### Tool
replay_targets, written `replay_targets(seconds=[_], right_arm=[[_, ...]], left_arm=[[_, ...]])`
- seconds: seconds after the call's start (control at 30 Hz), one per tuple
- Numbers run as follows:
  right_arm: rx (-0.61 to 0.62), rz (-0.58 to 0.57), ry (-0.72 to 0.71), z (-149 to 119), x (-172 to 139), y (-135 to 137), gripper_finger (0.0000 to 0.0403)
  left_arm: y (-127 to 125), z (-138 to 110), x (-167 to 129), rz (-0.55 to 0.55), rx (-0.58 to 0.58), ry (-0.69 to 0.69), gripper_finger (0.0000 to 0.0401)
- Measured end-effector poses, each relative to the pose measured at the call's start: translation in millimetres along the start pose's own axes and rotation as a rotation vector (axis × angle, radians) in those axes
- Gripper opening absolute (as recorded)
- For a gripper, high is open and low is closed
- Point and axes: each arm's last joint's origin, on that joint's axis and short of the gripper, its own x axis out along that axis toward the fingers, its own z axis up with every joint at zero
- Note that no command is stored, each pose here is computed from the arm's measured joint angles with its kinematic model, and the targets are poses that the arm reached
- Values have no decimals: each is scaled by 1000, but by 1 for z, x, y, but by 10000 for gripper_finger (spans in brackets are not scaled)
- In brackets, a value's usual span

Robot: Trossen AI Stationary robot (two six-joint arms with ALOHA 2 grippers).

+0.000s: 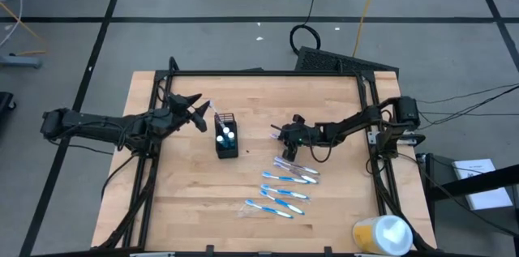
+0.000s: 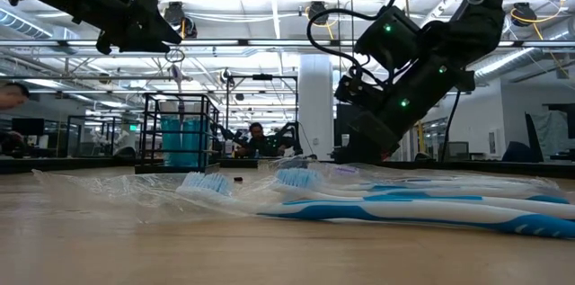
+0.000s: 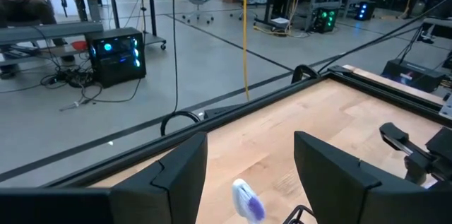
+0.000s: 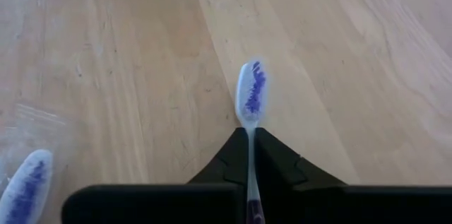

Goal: Pick & Place toothbrushing station
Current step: Put the purple toothbrush into the black organizer

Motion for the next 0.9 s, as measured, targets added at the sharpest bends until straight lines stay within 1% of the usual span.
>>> replay_targets(seconds=[0.17, 0.47, 0.57, 0.7, 0.9], right_arm=[[-27, 21, -52, 9, -8, 0, 2], [-39, 77, -228, 36, -31, 1, 1], [-45, 80, -291, 44, -38, 1, 1], [-64, 80, -433, 58, -46, 1, 0], [-89, 73, -637, 75, -56, 1, 0]], left_arm=[[0, 0, 0, -1, -4, 0, 216], [0, 0, 0, -11, -7, 2, 216], [-4, 2, 0, -99, -25, 4, 216], [-12, 5, 3, -227, -44, -18, 216], [-27, 4, 14, -337, -33, -53, 216]])
